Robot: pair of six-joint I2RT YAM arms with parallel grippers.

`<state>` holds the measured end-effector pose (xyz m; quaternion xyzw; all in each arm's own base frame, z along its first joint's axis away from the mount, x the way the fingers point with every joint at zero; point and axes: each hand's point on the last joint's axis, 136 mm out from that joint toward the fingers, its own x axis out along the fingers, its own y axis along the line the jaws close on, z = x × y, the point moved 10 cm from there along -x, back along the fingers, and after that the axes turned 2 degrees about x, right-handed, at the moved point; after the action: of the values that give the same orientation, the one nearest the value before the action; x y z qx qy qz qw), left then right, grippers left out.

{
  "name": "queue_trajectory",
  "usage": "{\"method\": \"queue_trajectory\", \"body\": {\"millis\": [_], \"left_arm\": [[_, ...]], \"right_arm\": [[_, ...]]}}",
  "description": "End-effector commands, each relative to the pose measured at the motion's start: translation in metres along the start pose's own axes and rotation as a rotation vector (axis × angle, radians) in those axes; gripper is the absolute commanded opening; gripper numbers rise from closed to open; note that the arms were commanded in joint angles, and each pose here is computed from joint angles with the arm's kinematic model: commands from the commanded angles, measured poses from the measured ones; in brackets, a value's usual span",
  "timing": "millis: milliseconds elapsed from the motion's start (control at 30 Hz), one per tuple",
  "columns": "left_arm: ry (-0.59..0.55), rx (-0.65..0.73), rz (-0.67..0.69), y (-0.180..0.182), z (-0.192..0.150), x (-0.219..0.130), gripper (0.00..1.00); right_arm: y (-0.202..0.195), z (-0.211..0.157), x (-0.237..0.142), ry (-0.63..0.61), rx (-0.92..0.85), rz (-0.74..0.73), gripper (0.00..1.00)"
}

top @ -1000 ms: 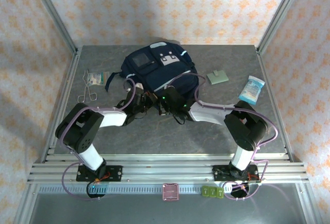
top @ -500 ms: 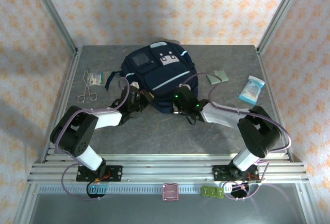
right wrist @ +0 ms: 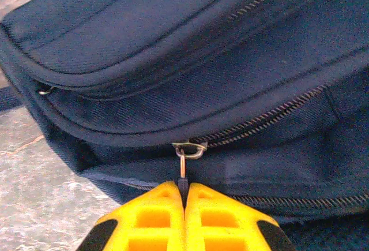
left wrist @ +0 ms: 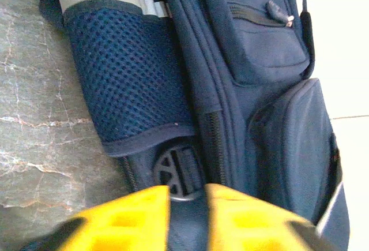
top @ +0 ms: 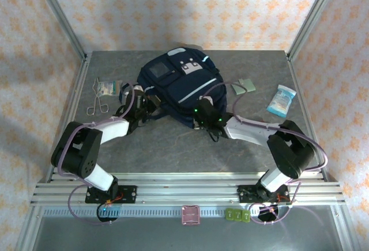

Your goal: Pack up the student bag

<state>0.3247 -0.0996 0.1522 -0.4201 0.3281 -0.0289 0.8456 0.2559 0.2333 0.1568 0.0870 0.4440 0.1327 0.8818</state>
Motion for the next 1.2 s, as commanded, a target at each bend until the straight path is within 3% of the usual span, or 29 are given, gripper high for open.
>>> {"method": "queue_trajectory", "body": {"millis": [0,67,267,467,567,633,733,800,967,1167], "left_arm": [[0.015,-0.004,-0.052,-0.014,-0.01,-0.01,0.5],[0.042,-0.01,-0.099,-0.023,-0.024,-0.011,0.6],[0.088,-0.046,-0.22,-0.043,-0.055,-0.005,0.65],[0.098,-0.023,-0.175,-0.052,-0.062,0.021,0.68],[0.104,-0.016,-0.062,-0.048,-0.063,0.039,0.67],[0.097,-0.017,0.013,-0.042,-0.064,0.047,0.57],[0.102,-0.019,0.094,-0.031,-0.062,0.056,0.19],[0.105,-0.043,0.097,-0.021,-0.059,0.058,0.0],[0.07,-0.053,0.113,-0.011,-0.044,0.048,0.0],[0.042,-0.038,0.107,-0.006,-0.025,0.031,0.0]], "right_arm": [[0.015,0.004,0.005,0.0,-0.01,0.051,0.0],[0.016,0.005,0.007,0.001,-0.008,0.062,0.0],[0.019,0.007,0.006,-0.006,-0.016,0.073,0.0],[0.022,0.007,0.006,-0.005,-0.01,0.102,0.0],[0.022,0.004,0.008,0.0,-0.01,0.107,0.0],[0.021,0.003,0.009,0.002,-0.012,0.1,0.0],[0.018,0.002,0.009,-0.008,-0.014,0.075,0.0],[0.015,0.002,0.008,-0.017,-0.016,0.039,0.0],[-0.004,0.005,0.008,-0.02,0.0,-0.062,0.0],[-0.058,0.016,0.01,-0.03,0.083,-0.262,0.0]]}}
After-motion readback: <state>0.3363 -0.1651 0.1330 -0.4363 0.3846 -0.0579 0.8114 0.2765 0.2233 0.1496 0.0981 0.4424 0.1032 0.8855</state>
